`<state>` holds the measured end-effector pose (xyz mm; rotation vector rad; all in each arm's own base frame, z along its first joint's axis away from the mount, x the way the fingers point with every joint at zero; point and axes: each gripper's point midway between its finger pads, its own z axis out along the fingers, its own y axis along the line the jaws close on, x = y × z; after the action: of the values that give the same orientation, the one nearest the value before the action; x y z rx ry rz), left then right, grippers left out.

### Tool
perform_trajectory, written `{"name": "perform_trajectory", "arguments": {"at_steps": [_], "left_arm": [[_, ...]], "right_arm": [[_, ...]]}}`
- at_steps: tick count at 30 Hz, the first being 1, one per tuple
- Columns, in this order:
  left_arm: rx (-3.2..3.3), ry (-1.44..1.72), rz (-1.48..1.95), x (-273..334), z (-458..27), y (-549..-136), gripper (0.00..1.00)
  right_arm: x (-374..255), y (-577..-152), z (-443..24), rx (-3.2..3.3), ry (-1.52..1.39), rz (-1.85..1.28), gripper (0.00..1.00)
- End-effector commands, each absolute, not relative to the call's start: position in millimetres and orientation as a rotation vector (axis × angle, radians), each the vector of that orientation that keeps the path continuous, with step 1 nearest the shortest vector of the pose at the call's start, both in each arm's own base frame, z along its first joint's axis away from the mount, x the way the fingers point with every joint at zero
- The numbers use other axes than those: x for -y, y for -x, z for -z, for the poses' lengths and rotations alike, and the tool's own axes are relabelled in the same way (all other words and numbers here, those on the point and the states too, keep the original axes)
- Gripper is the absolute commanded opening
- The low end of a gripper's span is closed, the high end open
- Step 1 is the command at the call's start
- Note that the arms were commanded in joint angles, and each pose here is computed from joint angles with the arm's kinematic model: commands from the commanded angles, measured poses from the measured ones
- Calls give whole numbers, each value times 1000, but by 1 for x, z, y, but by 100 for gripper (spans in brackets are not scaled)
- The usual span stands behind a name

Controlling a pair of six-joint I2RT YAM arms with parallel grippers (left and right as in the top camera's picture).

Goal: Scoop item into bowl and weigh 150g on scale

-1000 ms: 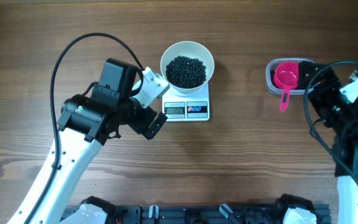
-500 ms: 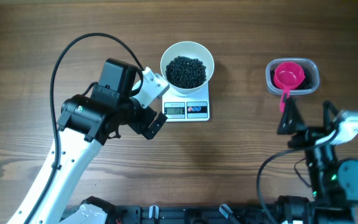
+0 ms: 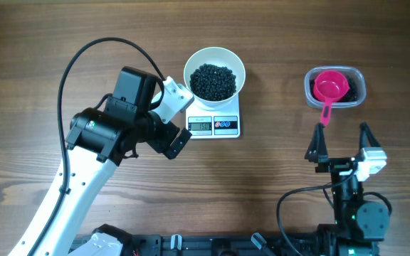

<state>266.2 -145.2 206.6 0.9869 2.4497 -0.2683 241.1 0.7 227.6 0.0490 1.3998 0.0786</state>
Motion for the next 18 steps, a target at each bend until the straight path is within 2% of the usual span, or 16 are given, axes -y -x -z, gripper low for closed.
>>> {"name": "perform_trajectory", "arguments": {"at_steps": [1,7,18], "left_arm": [[-2440,-1007,277,145,-206,-265,100],[-2439,-1007,277,145,-206,-265,100],[-2440,-1007,277,145,-206,-265,100]], "right_arm": [[2,-244,-214,-1408,-63,-56,100],[-4,-247,-175,-1569,-44,-83,100],[-4,-247,-175,-1571,-42,-85,100]]}}
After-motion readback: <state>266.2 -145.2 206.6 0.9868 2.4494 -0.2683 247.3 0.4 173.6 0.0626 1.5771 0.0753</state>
